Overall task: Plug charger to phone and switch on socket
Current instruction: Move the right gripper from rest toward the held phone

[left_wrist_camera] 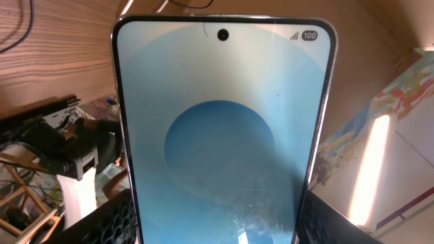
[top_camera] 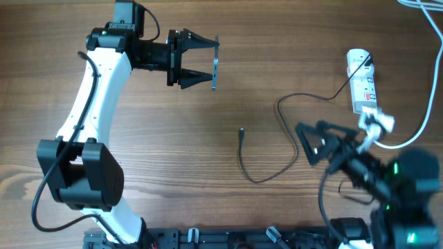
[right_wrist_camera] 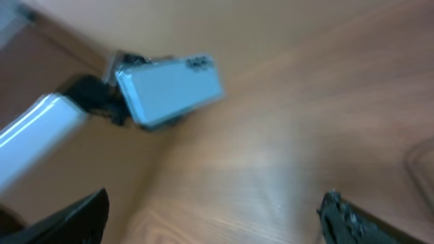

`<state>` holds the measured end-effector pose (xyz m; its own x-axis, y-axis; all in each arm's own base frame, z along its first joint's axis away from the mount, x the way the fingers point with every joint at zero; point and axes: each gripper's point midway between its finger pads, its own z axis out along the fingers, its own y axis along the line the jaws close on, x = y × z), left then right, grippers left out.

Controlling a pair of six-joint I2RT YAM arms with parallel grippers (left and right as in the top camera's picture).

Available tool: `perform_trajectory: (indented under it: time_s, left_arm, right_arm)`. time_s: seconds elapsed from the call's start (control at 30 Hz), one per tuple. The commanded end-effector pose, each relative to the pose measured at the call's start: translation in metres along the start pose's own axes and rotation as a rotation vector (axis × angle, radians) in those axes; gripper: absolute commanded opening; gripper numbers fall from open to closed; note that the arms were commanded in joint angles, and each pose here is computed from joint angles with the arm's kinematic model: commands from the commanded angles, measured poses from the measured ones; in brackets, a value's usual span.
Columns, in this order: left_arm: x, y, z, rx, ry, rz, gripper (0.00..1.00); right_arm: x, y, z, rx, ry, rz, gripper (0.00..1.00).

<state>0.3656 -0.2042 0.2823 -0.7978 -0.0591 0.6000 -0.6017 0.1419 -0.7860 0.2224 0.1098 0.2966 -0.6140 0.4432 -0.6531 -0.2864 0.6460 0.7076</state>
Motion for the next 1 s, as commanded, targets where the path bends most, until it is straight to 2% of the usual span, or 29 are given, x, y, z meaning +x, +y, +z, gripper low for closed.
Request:
perform_trajectory:
  time_s: [0.0,0.03,0.1,0.17,0.27,0.4,0.5,0.57,0.63,0.7,0.73,0.77,0.83,0.97]
  left_arm:
    - [0.020,-0.016,-0.003,0.031,0.035,0.056,0.66]
    - [0.020,-0.016,-0.003,0.031,0.035,0.056,0.66]
    - [0.020,-0.016,-0.003,0.031,0.035,0.056,0.66]
    - [0.020,-0.016,-0.003,0.031,0.035,0.056,0.66]
    - [0.020,-0.016,-0.003,0.030,0.034,0.056,0.66]
    - [0.015,-0.013,-0.002,0.011,0.003,0.055,0.66]
    - [0.014,-0.013,-0.002,0.010,0.001,0.055,0.66]
    - [0.014,-0.013,-0.002,0.010,0.001,0.055,0.66]
    - [0.014,-0.013,-0.002,0.008,-0.002,0.038,0.66]
    - [0.013,-0.012,-0.002,0.007,-0.004,-0.006,0.66]
    - [0.013,-0.012,-0.002,0.007,-0.004,-0.020,0.65]
    - [0.013,-0.012,-0.002,0.007,-0.004,-0.022,0.65]
    - [0.011,-0.011,-0.002,-0.002,-0.020,-0.022,0.65]
    - [-0.003,-0.003,-0.003,-0.044,-0.098,-0.051,0.65]
  right_arm:
    - [-0.014,-0.015,0.028,0.055,0.092,0.005,1.00]
    - [-0.008,-0.014,0.036,0.024,0.140,0.071,1.00]
    - [0.010,0.010,0.046,-0.194,0.290,0.003,1.00]
    - [0.025,0.007,0.062,-0.212,0.374,0.020,0.99]
    - [0.052,-0.014,0.080,0.085,0.445,-0.040,1.00]
    - [0.034,-0.026,0.067,0.540,0.402,-0.176,0.99]
    - [0.019,-0.005,0.062,0.657,0.423,-0.211,1.00]
    - [0.018,0.023,0.071,0.588,0.466,-0.221,1.00]
    - [0.025,0.070,0.091,0.342,0.526,-0.301,1.00]
    - [0.033,0.111,0.101,0.122,0.553,-0.277,1.00]
    - [0.031,0.125,0.105,0.055,0.543,-0.270,0.98]
    - [0.029,0.138,0.108,-0.011,0.532,-0.278,0.91]
    - [0.021,0.138,0.112,0.015,0.483,-0.266,0.80]
    - [0.010,0.106,0.125,0.215,0.400,-0.266,0.80]
